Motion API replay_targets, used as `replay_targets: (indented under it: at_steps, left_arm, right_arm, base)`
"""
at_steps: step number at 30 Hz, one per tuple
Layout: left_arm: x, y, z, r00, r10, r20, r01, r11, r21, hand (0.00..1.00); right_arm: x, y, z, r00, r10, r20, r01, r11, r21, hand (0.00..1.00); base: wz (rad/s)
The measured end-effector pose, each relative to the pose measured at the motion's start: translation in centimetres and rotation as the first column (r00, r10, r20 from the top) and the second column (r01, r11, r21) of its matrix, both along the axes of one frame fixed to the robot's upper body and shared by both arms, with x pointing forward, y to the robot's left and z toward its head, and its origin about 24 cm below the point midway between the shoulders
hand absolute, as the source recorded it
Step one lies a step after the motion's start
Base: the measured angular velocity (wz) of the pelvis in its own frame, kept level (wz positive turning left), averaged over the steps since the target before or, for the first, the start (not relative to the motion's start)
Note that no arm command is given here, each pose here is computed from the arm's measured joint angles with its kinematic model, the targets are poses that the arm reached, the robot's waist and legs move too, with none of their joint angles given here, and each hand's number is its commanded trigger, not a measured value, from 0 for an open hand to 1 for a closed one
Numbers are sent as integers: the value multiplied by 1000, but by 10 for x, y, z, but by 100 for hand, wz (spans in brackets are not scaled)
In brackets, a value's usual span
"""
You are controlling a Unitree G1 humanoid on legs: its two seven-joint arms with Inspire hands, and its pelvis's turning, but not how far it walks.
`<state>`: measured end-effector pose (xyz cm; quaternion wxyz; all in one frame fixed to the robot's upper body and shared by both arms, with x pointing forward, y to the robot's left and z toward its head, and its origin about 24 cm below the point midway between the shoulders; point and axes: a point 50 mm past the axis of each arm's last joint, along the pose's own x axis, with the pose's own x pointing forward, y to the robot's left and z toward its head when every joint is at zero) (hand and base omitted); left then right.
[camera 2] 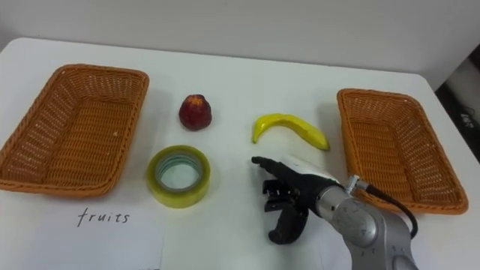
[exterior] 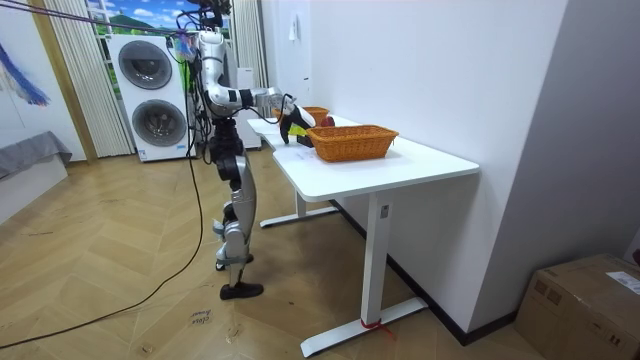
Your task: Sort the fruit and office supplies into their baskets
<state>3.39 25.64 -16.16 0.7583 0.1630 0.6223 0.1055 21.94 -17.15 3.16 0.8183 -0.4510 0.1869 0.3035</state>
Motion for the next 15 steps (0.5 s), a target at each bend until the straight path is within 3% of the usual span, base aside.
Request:
replay_targets:
  at_steps: [15]
  left_arm:
    - [-2,0,0,1000,2,4,-2,1000,-8,0]
  right_arm:
    - [1,-2,1,1000,-4,12,5,999,-33,0]
  base:
    - [0]
